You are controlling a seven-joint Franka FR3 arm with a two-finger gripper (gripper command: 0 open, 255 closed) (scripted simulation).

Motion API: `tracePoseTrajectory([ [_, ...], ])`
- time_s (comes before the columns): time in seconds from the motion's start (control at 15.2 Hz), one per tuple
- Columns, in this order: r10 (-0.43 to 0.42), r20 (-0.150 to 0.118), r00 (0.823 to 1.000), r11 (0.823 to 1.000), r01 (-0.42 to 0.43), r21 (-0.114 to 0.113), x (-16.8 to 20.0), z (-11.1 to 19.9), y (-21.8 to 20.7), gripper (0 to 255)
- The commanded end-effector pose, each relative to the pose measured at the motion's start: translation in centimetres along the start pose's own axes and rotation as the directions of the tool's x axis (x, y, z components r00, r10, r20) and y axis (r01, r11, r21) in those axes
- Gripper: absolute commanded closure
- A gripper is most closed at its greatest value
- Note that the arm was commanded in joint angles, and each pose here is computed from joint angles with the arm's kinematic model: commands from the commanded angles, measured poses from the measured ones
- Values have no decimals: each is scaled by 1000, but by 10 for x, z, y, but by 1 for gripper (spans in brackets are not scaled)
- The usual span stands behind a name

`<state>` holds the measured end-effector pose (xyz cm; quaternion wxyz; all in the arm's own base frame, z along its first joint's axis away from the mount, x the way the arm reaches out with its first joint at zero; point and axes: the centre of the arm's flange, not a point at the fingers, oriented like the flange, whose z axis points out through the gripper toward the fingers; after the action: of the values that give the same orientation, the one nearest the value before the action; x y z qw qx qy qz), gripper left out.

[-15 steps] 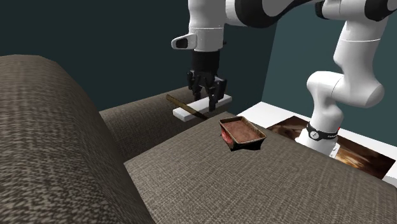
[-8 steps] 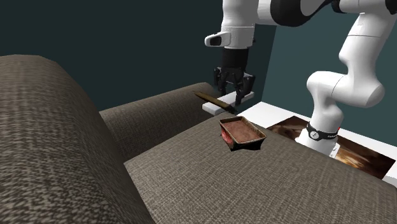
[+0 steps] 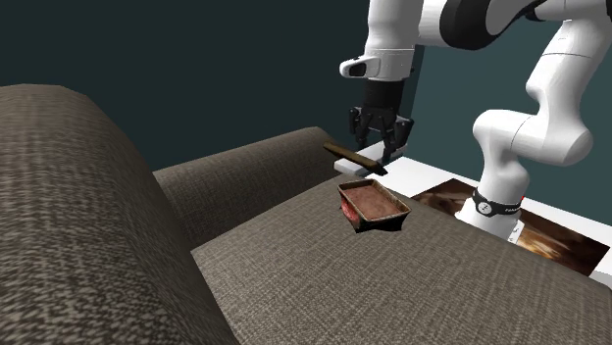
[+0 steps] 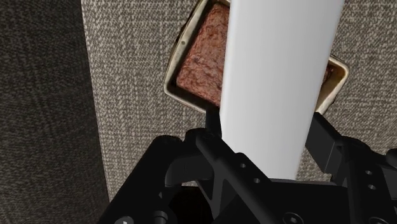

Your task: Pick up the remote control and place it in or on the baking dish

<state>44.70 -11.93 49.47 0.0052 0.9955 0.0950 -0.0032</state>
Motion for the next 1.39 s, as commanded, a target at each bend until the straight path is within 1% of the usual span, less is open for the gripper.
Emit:
tracePoseTrajectory([
  [0.0,0,-1,1000,1000,0,0,0,11,-1,255],
  [0.59,0,-1,1000,1000,0,0,0,60,-2,255],
  [1.06,0,-1,1000,1000,0,0,0,60,-2,255],
  [1.12,0,-1,1000,1000,0,0,0,60,-2,0],
  [1.32,0,-1,1000,1000,0,0,0,60,-2,0],
])
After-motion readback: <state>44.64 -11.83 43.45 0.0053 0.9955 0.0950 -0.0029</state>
